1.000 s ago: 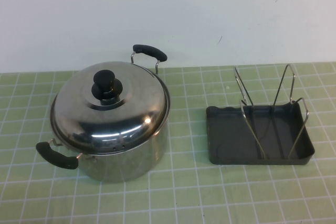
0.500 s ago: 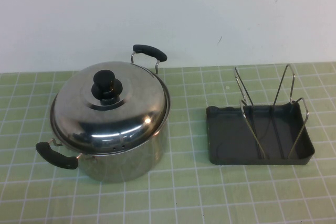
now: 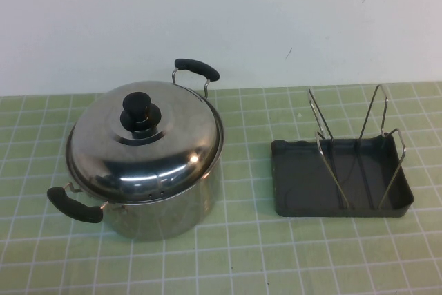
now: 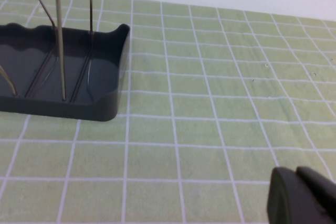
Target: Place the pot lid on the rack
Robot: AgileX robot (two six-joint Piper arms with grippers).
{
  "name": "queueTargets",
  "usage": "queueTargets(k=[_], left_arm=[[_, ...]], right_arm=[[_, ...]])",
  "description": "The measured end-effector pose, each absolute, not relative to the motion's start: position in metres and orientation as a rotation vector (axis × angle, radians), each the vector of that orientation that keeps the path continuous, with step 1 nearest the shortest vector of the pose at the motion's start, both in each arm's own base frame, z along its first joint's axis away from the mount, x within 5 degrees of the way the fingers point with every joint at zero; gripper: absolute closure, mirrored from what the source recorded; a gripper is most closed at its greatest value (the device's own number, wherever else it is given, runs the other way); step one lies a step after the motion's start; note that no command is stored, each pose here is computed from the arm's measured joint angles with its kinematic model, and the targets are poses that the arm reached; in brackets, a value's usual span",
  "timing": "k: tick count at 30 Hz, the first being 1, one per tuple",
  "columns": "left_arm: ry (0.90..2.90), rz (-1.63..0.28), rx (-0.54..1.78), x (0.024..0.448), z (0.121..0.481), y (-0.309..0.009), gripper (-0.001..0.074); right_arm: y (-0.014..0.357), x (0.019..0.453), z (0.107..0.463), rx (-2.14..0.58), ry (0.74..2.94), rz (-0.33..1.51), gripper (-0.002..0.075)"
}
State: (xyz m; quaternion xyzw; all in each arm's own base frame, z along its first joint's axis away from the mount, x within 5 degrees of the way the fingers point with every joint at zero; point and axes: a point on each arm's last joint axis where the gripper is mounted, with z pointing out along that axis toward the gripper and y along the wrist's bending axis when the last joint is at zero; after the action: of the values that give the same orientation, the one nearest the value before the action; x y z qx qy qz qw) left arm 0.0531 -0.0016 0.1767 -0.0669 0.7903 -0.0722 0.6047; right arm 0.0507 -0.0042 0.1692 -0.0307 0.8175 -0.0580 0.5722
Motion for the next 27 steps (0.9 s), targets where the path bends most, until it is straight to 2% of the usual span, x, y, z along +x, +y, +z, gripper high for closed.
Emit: queueTargets(k=[19, 22, 27], left_arm=[[1.776, -0.143, -0.128, 0.054, 0.181, -0.001, 0.0737], [1.671, -0.119, -0.090, 0.056, 0.191, -0.001, 0.0737], [1.387, -0.122, -0.026, 0.055, 0.216, -0.003, 0.0737]], right_arm=[[-0.005, 0.052, 0.171, -0.083, 1.881, -0.153, 0.0727], [-0.004, 0.055, 0.179, -0.086, 1.781, -0.154, 0.0727], [-0.002, 0.056, 0.206, -0.091, 1.472, -0.154, 0.0727]])
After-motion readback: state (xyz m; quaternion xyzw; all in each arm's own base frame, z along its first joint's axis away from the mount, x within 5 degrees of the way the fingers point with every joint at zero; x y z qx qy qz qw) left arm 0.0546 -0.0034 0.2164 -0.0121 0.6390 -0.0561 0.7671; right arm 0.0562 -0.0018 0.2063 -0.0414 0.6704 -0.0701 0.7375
